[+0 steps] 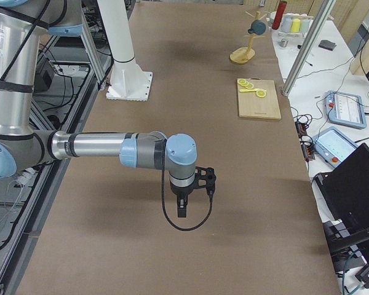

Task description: Hang cup on storage rack

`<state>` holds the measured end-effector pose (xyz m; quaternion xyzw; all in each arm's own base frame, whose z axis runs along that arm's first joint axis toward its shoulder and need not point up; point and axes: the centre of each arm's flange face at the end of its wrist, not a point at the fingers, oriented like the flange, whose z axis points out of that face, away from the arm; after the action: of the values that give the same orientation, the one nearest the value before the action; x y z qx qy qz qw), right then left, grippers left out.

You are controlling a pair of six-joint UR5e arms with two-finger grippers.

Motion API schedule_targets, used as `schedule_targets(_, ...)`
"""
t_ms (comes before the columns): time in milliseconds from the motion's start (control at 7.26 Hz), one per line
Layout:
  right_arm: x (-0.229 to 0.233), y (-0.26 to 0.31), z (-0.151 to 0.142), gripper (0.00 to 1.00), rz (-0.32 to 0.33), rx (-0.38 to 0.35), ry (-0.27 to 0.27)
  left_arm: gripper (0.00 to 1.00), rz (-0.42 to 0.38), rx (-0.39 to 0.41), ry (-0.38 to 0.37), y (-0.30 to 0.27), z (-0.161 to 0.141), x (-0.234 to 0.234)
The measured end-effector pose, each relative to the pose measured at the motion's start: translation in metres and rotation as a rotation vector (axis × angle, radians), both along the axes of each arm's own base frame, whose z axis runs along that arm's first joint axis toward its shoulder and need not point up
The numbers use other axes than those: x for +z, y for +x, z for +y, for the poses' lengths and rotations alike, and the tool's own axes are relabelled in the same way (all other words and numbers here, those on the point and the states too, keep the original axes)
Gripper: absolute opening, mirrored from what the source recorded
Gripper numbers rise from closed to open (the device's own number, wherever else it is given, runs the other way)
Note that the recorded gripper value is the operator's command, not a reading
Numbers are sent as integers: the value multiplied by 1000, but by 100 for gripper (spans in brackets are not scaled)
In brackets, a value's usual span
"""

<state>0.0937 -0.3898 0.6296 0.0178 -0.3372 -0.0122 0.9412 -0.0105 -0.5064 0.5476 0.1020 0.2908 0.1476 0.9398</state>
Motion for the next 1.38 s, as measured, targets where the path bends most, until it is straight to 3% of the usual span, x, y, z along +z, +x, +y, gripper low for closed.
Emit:
schedule_targets(138, 0, 0, 0, 100, 0, 0, 0, 99, 95, -55, -68, -17, 15, 12)
schedule_targets(413, 1, 0, 0, 100, 0, -1, -3, 99, 170, -109, -149, -36, 34, 32)
schedule_targets(689, 3, 0, 1, 100, -2, 0, -8, 99, 174, -130, -180, -44, 52, 46)
schedule_targets(1378, -2, -1, -4, 100, -8, 26, -17, 99, 183, -131, -176, -47, 74, 45)
